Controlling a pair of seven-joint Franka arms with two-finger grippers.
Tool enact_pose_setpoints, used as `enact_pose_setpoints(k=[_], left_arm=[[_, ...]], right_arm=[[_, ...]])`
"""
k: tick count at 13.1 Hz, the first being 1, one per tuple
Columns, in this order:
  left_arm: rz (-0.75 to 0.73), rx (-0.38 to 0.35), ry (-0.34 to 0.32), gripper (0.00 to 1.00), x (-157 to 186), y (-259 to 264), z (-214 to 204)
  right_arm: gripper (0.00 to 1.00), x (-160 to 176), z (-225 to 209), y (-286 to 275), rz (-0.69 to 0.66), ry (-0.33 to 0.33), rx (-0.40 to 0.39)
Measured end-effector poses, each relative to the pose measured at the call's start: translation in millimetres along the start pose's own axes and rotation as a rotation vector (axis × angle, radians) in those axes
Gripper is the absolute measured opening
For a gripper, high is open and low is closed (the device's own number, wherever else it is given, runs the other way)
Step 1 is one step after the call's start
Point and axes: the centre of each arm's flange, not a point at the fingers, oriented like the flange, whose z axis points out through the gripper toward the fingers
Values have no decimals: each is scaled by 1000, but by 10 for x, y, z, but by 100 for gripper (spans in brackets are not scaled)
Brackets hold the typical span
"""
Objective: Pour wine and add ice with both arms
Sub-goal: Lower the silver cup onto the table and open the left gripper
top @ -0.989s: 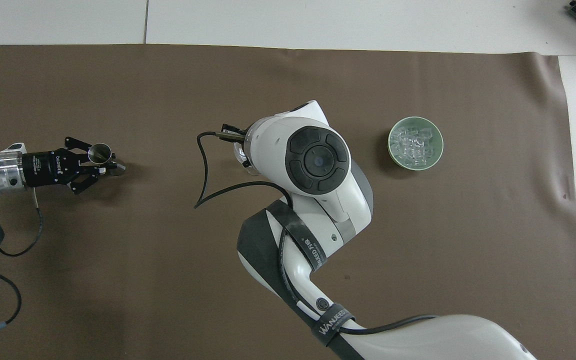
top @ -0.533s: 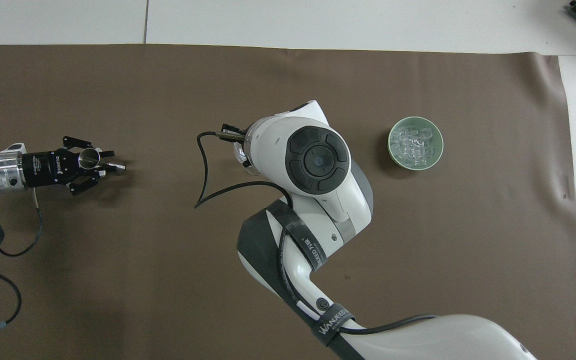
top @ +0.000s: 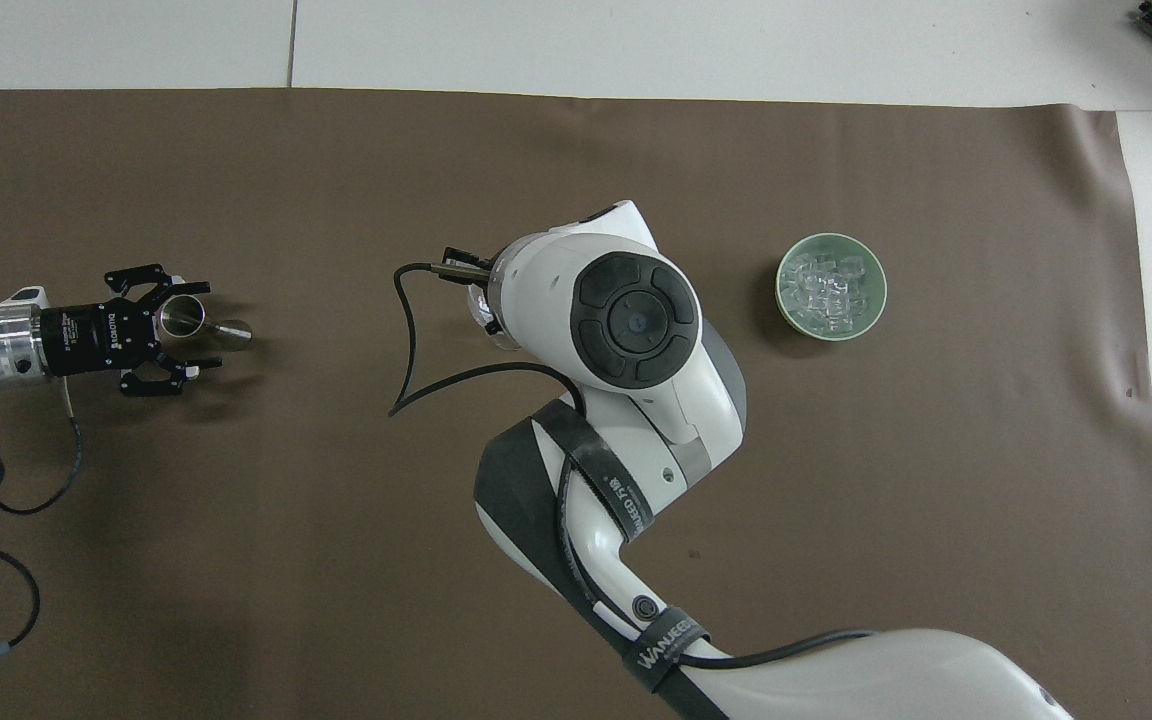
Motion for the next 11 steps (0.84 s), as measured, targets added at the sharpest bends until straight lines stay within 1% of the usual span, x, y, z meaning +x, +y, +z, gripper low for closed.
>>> enact_pose_setpoints(k=[3, 7, 9, 11], left_arm=[[37, 31, 39, 100, 0, 21, -156], [135, 94, 118, 100, -239, 198, -327], [192, 124, 177, 100, -389, 300, -436], [259, 158, 252, 100, -575, 395, -561]], right_arm=[[29, 0, -1, 0, 0, 0, 0], [29, 27, -39, -5, 1, 2, -2], [30, 110, -190, -11, 6, -6, -21], [30, 247, -505, -33, -11, 4, -24]])
